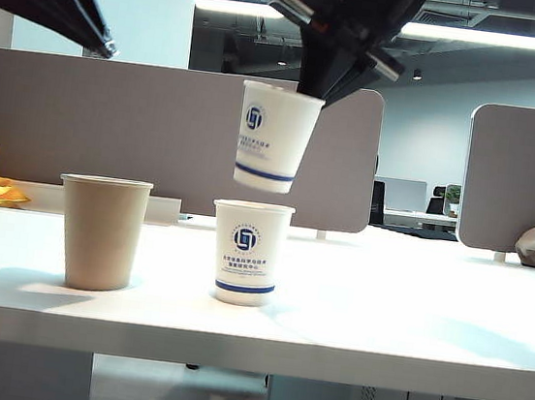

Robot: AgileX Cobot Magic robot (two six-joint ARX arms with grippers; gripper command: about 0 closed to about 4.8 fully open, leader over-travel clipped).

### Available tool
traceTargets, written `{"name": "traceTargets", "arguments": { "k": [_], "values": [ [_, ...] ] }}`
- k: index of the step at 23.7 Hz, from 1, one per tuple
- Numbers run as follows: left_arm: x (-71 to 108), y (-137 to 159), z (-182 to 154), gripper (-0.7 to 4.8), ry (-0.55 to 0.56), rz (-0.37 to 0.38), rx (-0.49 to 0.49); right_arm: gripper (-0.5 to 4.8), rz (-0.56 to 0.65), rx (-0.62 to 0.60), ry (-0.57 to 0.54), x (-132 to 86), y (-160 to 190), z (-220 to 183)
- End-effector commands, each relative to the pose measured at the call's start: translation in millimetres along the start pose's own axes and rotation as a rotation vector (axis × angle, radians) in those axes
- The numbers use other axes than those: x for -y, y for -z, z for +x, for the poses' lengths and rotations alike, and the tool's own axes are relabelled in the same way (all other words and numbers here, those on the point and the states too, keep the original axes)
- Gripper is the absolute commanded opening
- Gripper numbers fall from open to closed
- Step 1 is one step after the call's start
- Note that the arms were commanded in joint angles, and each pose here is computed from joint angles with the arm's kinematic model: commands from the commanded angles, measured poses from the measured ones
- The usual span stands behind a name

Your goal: Pick up all the paper cups on the table one by one and stack them together.

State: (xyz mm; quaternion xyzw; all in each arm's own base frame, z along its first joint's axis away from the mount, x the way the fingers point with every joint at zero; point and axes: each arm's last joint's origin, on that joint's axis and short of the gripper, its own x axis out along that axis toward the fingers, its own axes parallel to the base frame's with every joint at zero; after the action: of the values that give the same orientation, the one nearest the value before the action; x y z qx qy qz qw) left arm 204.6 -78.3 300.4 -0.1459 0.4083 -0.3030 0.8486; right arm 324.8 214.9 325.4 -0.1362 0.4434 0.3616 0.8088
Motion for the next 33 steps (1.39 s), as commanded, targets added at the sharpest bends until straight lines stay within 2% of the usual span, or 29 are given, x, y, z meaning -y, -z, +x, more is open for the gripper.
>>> {"name": "traceTargets", "arguments": {
  "k": [1, 9, 11, 16, 19, 23, 33],
  "values": [
    [0.6, 0.4, -1.2, -0.06, -0.006, 0.012, -0.007, -0.05, 0.006, -0.023, -0.014, 0.4, 0.5, 7.2],
    [-0.4, 3.0, -1.3, -0.06, -0.022, 0.01, -0.031, -0.04, 0.023, -0.071, -0.048, 0.3, 2.1, 33.0],
    [-1.0, 2.8, -1.4, -0.06, -0.046, 0.011, -0.025, 0.42, 0.028, -0.093, -0.05, 1.6, 3.8, 40.4],
    [-1.7, 4.7, -1.6, -0.06, -0.06, 0.001, -0.044, 1.17, 0.039, -0.147, -0.045, 2.7, 8.6, 46.9],
    [-1.7, 4.9, -1.6, -0.06, -0.06, 0.0, -0.045, 1.25, 0.04, -0.167, -0.018, 3.5, 10.3, 46.6],
    [-1.7, 4.9, -1.6, -0.06, -0.059, 0.0, -0.045, 1.86, 0.041, -0.199, 0.023, 4.5, 13.1, 46.1],
    [-1.7, 8.7, -2.1, -0.06, -0.042, -0.014, -0.084, 1.86, 0.047, -0.227, 0.015, 6.3, 15.4, 57.1]
  ]
}}
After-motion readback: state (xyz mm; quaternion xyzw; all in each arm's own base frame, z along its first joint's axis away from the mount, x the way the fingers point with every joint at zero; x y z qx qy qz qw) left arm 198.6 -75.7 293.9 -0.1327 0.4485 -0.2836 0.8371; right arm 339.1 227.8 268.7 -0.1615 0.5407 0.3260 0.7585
